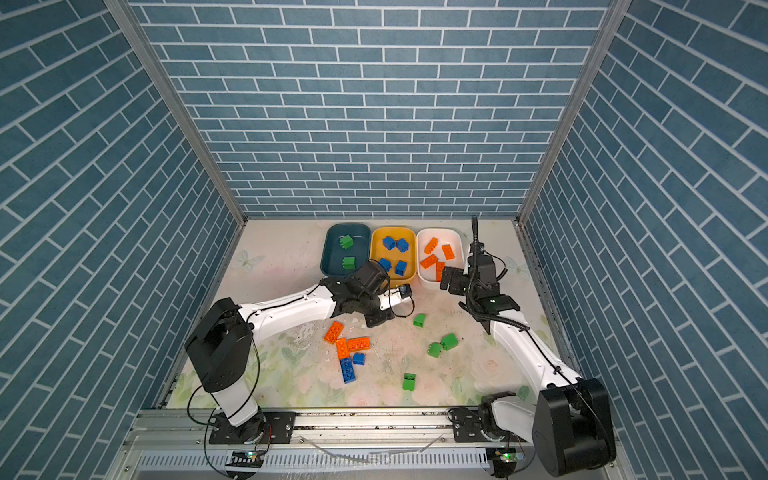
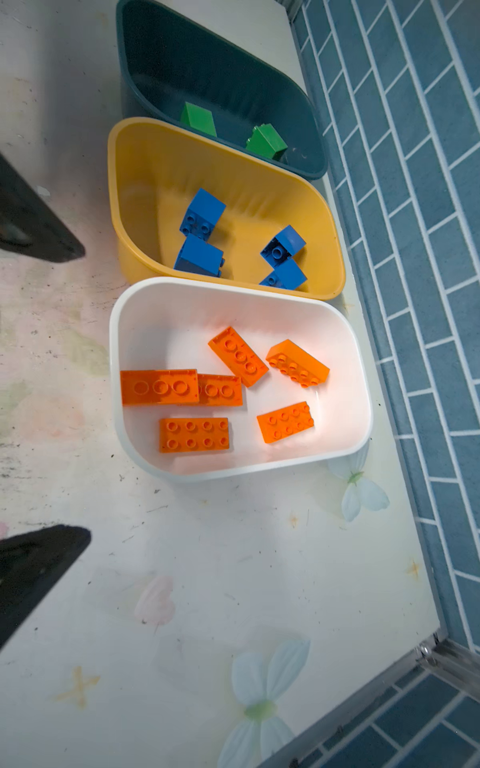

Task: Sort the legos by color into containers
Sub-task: 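Carry the blue brick into the yellow bin and release it with the left gripper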

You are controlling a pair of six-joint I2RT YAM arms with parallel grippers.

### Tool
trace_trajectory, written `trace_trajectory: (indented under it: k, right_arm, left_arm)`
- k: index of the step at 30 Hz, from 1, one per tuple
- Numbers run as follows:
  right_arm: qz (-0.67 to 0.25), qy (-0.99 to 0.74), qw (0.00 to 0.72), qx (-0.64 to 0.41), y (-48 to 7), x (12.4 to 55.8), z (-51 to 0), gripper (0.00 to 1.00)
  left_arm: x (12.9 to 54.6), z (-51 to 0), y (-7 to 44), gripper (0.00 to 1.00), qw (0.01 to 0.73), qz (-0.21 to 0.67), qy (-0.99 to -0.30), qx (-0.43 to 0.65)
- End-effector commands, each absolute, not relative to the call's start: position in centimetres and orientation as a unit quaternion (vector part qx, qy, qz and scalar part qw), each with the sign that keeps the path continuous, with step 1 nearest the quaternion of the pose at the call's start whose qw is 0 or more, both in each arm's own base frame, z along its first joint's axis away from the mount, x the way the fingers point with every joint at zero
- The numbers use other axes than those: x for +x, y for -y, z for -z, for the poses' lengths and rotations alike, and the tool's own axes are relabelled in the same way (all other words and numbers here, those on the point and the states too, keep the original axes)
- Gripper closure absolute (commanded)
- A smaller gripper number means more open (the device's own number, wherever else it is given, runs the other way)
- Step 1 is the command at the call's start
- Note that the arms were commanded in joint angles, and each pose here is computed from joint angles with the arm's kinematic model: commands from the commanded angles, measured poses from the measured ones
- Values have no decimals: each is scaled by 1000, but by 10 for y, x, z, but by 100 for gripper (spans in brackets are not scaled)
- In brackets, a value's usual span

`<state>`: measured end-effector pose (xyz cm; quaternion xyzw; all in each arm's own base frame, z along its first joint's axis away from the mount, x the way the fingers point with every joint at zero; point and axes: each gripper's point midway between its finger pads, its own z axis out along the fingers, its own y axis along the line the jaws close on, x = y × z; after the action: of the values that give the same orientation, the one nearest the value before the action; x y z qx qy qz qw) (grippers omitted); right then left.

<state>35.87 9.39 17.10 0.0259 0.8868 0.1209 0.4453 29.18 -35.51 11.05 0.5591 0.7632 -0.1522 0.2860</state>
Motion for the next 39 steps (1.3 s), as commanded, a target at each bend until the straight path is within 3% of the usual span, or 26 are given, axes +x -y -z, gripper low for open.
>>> trace_trajectory:
  k: [1, 6, 16, 26, 27, 28, 29, 31, 33, 39]
  right_arm:
    - [-150, -881, 448, 36, -103, 366, -183, 2]
    - [-138, -879, 452, 59, -95, 367, -180, 2]
    - [-136, -887, 438, 57, -95, 362, -174, 1]
    - [-131, -894, 424, 55, -92, 351, -170, 1]
    - [-131, -895, 423, 54, -92, 350, -169, 1]
    - [-128, -898, 419, 55, -91, 348, -166, 1]
    - [-126, -898, 418, 52, -91, 348, -164, 1]
    - [-130, -899, 416, 44, -93, 345, -160, 1]
    - [-137, -901, 410, 39, -96, 343, -155, 1]
    - [-162, -917, 363, 34, -106, 330, -136, 1]
  left_arm:
    - [330, -156, 366, 79, 360, 199, -784, 464]
    - [377, -177, 360, 79, 395, 208, -815, 370]
    - [458, -162, 352, 76, 393, 161, -871, 246]
    - [518, -141, 351, 72, 393, 98, -891, 205]
    - [518, -141, 352, 65, 388, 99, -892, 209]
    - [518, -143, 354, 50, 385, 101, -892, 212]
    - [519, -145, 353, 28, 385, 100, -894, 205]
    - [518, -149, 350, 8, 383, 99, -897, 198]
    - [514, -155, 352, 1, 378, 104, -897, 205]
    - [503, -180, 337, 1, 375, 92, -905, 179]
